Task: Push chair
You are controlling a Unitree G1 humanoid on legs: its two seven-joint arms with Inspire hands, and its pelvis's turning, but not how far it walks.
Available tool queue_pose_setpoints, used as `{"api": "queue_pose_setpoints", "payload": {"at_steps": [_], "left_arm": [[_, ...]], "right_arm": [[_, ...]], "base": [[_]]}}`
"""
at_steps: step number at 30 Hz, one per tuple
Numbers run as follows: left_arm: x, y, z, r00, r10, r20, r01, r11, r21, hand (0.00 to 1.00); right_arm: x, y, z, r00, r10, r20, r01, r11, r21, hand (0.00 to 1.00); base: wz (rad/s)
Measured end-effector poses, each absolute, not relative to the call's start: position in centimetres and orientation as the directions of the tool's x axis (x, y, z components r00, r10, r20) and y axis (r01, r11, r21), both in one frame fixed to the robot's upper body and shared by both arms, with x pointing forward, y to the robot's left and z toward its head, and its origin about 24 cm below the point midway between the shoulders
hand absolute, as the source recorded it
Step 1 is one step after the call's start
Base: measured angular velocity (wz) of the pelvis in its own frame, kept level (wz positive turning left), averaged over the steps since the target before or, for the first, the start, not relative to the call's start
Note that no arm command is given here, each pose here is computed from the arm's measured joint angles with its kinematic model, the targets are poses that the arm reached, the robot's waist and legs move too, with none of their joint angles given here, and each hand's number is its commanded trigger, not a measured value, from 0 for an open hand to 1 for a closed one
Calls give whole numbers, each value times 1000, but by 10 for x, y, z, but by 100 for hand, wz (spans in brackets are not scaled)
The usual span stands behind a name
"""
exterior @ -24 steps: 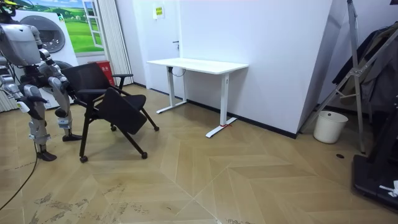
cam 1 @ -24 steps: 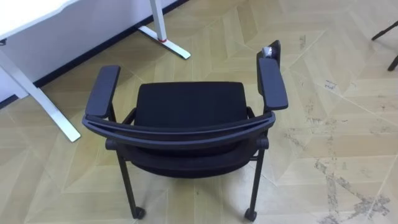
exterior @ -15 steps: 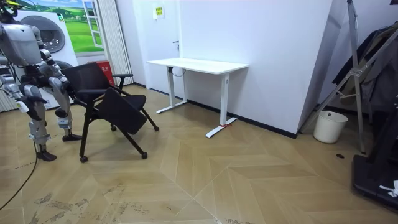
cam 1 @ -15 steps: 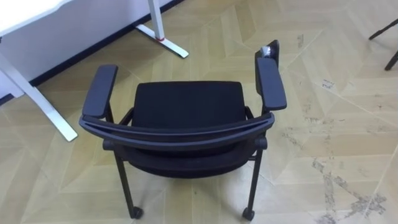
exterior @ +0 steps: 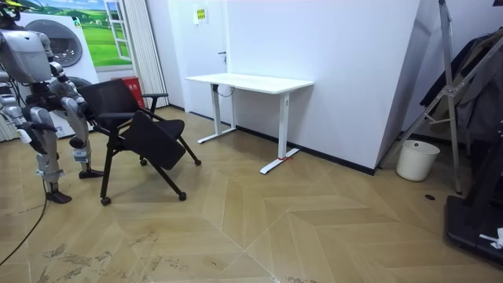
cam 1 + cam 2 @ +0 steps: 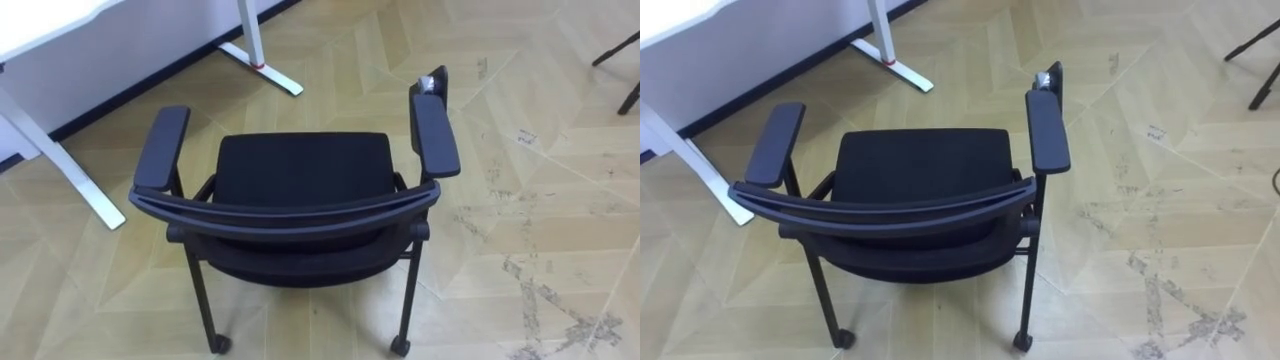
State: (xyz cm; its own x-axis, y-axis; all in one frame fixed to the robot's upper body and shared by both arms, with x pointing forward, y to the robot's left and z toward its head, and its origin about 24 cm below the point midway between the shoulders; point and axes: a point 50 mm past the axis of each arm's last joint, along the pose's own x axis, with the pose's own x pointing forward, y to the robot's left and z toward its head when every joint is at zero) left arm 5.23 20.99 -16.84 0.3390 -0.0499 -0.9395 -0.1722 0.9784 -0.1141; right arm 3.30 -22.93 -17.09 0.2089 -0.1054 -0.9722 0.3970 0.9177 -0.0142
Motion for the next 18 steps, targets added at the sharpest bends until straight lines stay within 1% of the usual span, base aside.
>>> {"api": "queue_pose_setpoints", "payload": {"at_steps": [5, 12, 14, 18], "left_arm": [[49, 217, -168, 323, 37, -946, -205, 978, -32, 0], [58, 229, -165, 323, 182, -929, -164, 977, 134, 0], [60, 233, -164, 320, 236, -918, -141, 970, 200, 0], [60, 248, -160, 309, 350, -885, -166, 936, 312, 0]], "right_arm": [[34, -231, -171, 208, -118, -971, 388, 921, -28, 0], [33, -233, -170, 202, -131, -971, 386, 922, -45, 0], [33, -234, -170, 200, -135, -970, 386, 921, -48, 0], [32, -238, -169, 198, -145, -969, 390, 919, -58, 0]], "base": [[0], [1], [5], [0]]}}
